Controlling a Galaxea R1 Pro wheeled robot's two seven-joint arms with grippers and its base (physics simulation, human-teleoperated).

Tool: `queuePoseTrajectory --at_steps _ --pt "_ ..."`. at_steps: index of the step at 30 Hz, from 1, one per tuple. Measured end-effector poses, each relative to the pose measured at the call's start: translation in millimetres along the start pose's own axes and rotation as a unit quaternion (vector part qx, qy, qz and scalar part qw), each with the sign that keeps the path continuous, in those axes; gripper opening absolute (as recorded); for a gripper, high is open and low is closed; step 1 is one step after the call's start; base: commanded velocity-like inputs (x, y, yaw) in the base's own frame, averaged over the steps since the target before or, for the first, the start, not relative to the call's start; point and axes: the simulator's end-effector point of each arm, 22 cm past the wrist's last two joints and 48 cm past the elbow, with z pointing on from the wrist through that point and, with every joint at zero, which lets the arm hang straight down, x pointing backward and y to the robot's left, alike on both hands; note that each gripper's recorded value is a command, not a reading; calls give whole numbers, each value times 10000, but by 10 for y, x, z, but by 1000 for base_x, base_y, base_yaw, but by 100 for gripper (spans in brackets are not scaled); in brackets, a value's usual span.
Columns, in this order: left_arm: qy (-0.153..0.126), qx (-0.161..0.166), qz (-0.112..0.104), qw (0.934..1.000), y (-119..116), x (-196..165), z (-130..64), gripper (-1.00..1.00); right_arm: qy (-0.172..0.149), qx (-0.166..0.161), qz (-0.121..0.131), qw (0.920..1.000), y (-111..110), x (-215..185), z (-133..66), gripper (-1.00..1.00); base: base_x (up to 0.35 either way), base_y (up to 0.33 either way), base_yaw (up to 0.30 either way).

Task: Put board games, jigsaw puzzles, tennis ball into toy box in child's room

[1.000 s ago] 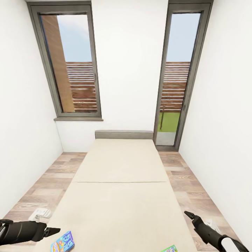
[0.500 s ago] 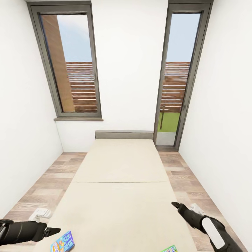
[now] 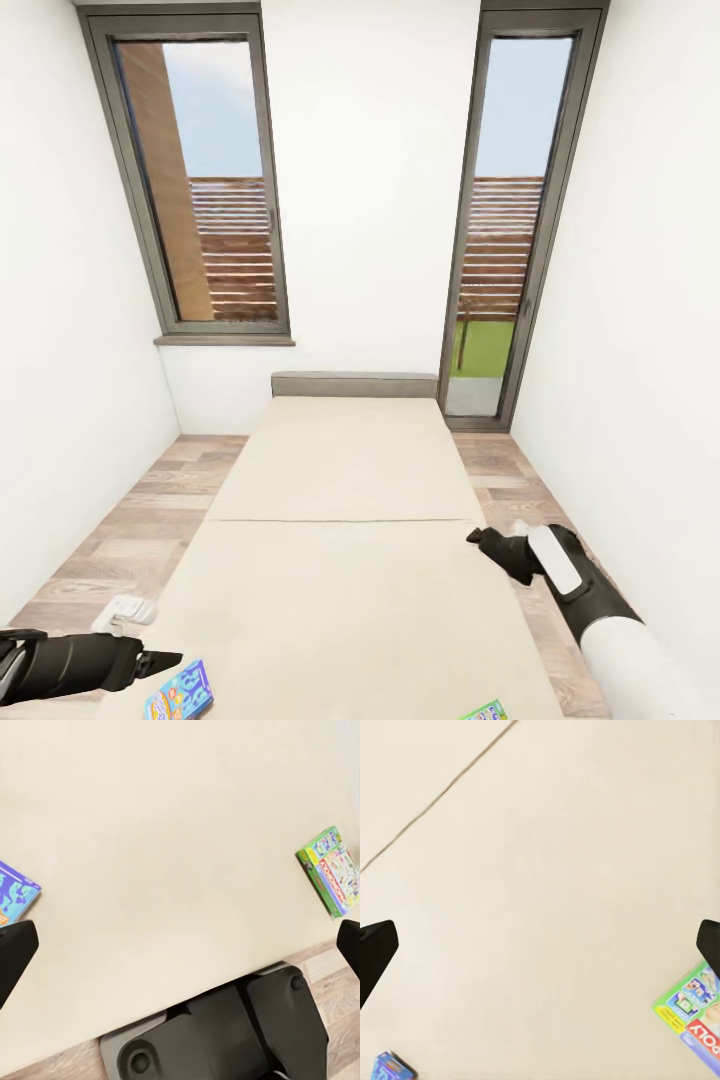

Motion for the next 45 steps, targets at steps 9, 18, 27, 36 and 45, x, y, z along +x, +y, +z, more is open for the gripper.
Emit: queuePoseTrajectory --at_steps 9,18,27,36,45 --pt "-3 8 -2 10000 -7 -1 5 100 234 322 -256 9989 155 -140 26 100 0 0 0" --pt "-10 24 -5 10000 -20 -4 11 100 381 711 -640 9947 105 -140 50 100 0 0 0" --pt "-14 29 -4 10000 -23 -9 13 100 824 779 -869 9897 81 25 16 100 0 0 0" --pt "-19 38 2 10000 -29 -14 11 100 913 793 -943 9882 78 56 3 100 0 0 0" --pt "-75 348 7 9994 -155 -124 -1 100 958 928 -1168 9842 37 107 45 100 0 0 0"
